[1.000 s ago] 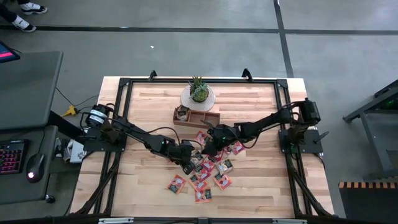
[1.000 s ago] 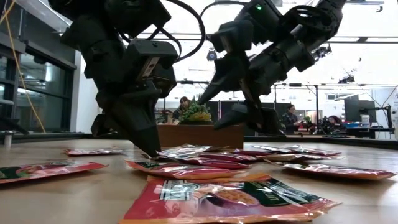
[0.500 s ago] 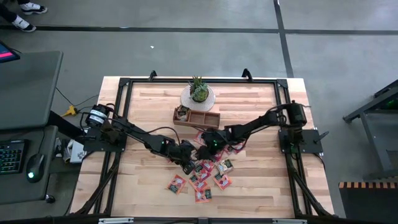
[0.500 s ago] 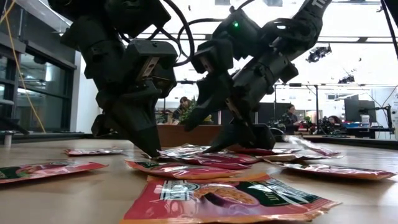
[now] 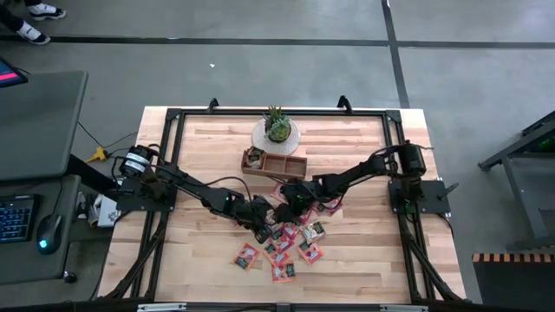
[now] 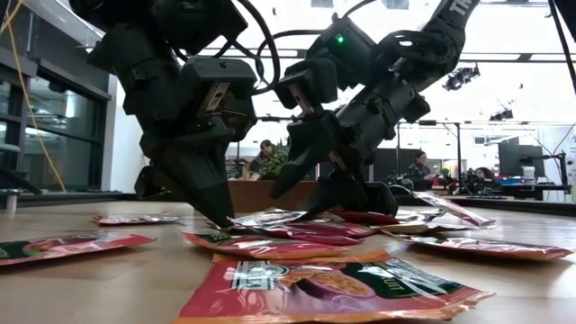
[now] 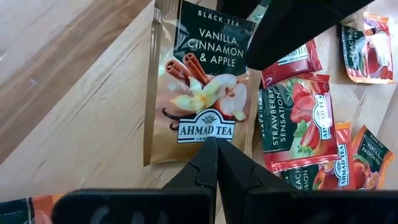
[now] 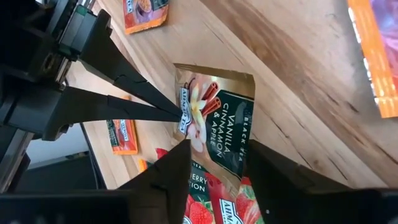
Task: Pick & Place Tea
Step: Put the left brown tea bag into the left section of the wooden organizer
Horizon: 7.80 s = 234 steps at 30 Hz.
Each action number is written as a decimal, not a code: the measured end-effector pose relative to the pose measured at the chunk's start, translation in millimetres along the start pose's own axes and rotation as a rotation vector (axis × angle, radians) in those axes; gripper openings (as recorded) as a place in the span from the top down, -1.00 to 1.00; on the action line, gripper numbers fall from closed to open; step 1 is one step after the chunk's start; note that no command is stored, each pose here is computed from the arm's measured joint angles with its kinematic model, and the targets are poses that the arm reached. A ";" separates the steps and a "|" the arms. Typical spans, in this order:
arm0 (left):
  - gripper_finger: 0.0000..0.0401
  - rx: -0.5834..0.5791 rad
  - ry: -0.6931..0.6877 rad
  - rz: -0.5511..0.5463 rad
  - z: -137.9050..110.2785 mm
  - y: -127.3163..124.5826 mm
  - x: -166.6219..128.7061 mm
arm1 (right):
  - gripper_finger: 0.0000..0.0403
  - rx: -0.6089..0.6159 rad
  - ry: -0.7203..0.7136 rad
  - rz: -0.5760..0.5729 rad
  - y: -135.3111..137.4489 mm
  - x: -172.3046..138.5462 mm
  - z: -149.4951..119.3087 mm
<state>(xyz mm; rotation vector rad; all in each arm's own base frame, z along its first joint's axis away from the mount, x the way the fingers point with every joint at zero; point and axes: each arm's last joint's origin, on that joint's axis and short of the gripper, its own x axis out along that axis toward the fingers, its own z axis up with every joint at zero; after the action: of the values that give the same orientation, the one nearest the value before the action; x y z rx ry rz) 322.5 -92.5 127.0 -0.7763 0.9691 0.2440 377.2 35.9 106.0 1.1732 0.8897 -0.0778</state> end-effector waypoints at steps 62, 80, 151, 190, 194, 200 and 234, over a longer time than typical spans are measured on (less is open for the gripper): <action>-0.04 0.087 -0.167 -0.041 21.7 11.4 -185.2 | 1.00 -0.443 -0.287 0.063 86.4 -174.2 0.9; -0.04 0.287 -0.358 -0.128 94.8 -9.9 -296.4 | 1.00 -0.829 -0.163 -0.299 183.7 -276.9 28.8; -0.04 0.543 -0.332 -0.148 174.6 -57.2 -275.6 | 1.00 -0.990 -0.058 -0.392 223.6 -241.2 55.6; 1.00 0.591 -0.303 -0.081 181.6 -56.1 -254.6 | 0.94 -0.965 -0.089 -0.413 223.9 -241.6 56.9; 1.00 0.588 -0.309 -0.040 180.3 -53.9 -257.1 | 0.77 -0.954 -0.100 -0.436 222.8 -245.6 56.8; 1.00 0.582 -0.307 0.025 176.3 -50.0 -262.4 | 0.50 -0.957 -0.182 -0.459 226.6 -269.9 48.9; 1.00 0.389 -0.670 -0.099 113.3 102.8 -191.5 | 0.40 -0.820 -0.621 -0.407 215.2 -436.2 -37.7</action>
<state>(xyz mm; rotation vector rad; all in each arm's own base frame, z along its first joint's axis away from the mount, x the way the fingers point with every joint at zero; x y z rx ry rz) 235.2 86.2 270.2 -0.3384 0.3226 0.2003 169.1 -8.0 545.0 0.1585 0.4960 -0.3513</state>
